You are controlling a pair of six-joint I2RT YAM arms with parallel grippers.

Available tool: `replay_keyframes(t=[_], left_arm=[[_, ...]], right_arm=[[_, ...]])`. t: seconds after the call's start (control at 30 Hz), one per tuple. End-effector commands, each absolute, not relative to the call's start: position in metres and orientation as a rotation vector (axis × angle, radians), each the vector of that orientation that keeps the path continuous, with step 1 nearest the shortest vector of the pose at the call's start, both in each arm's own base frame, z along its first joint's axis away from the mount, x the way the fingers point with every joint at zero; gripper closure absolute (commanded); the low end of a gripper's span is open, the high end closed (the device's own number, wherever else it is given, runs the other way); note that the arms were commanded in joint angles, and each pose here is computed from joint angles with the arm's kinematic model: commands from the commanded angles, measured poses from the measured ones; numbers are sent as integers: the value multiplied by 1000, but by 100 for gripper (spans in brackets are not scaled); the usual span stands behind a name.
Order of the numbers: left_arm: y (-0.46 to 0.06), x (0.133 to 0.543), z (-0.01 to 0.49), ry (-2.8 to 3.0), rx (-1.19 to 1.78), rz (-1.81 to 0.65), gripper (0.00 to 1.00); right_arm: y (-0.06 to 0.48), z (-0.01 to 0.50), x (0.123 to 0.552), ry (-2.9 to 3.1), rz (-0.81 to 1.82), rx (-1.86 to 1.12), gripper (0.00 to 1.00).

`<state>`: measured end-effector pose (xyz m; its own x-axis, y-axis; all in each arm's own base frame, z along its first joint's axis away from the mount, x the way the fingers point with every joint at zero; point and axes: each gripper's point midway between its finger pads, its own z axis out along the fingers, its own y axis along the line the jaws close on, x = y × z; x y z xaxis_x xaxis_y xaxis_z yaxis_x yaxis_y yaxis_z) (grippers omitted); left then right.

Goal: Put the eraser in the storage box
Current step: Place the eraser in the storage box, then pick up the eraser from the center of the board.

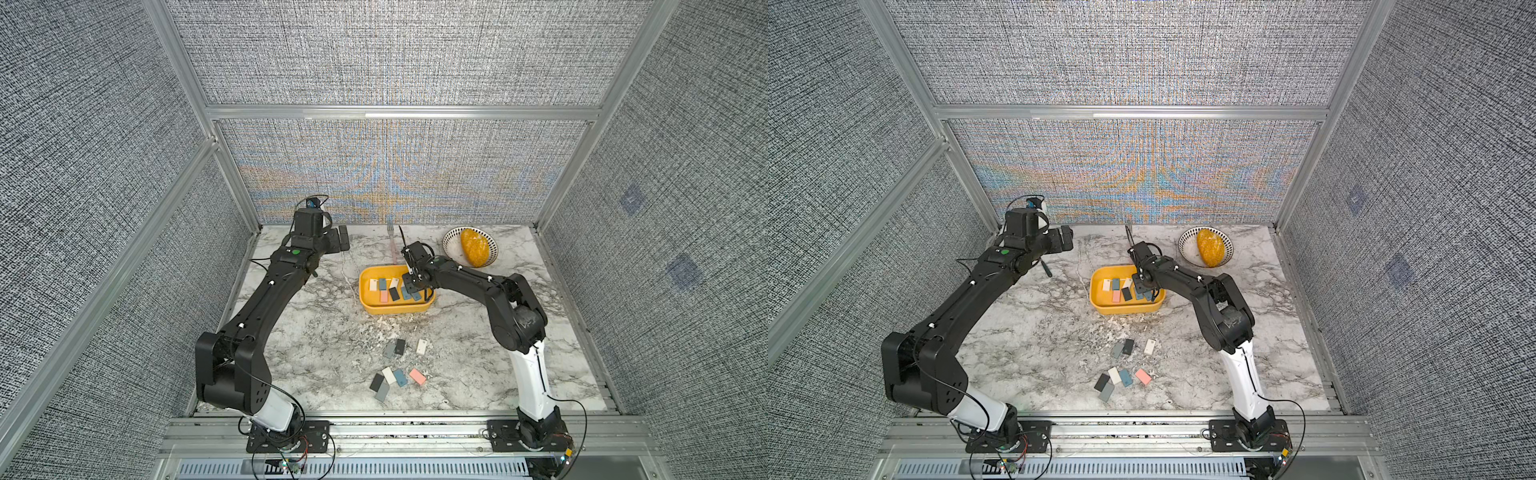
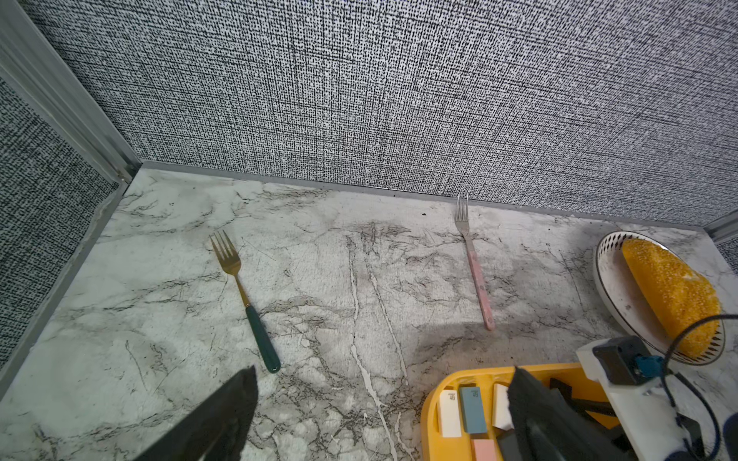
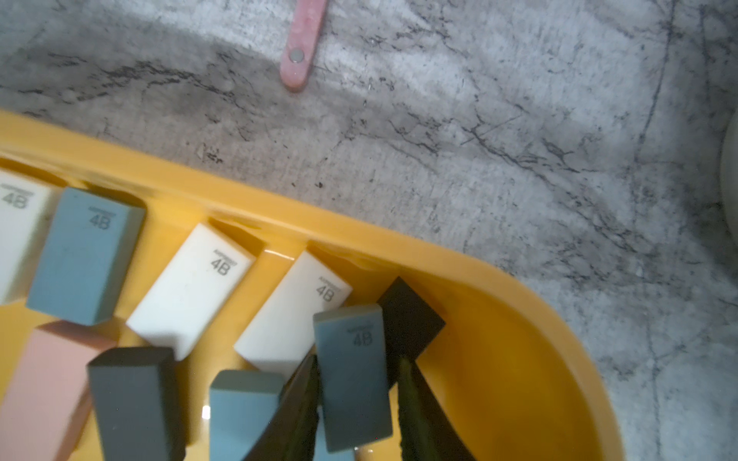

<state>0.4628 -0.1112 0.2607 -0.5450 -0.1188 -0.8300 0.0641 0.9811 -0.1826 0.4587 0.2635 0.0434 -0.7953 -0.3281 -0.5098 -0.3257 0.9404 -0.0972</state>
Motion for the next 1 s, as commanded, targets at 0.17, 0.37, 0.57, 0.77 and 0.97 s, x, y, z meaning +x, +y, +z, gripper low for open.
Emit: replay_keyframes(t=[0.17,0.37,0.57,0.77,0.97], left_arm=[[-112,465,267,2117,-30,-241,0],[-113,465,266,2117,-28,-245,0],[-112,467,271,2100,-31,-247,0],[-116,470,274,2083,-27,-270,0],[-117,469,280,2066,-33,-293,0]], right_arm=[[266,67,464,2505,22,-437,56],[264,99,463,2453,38,-393,49],[255,126,434,2440,30,-334,46],[249,134,376,2490,29,-290,44],[243,112,318,2596,61,-257,43]])
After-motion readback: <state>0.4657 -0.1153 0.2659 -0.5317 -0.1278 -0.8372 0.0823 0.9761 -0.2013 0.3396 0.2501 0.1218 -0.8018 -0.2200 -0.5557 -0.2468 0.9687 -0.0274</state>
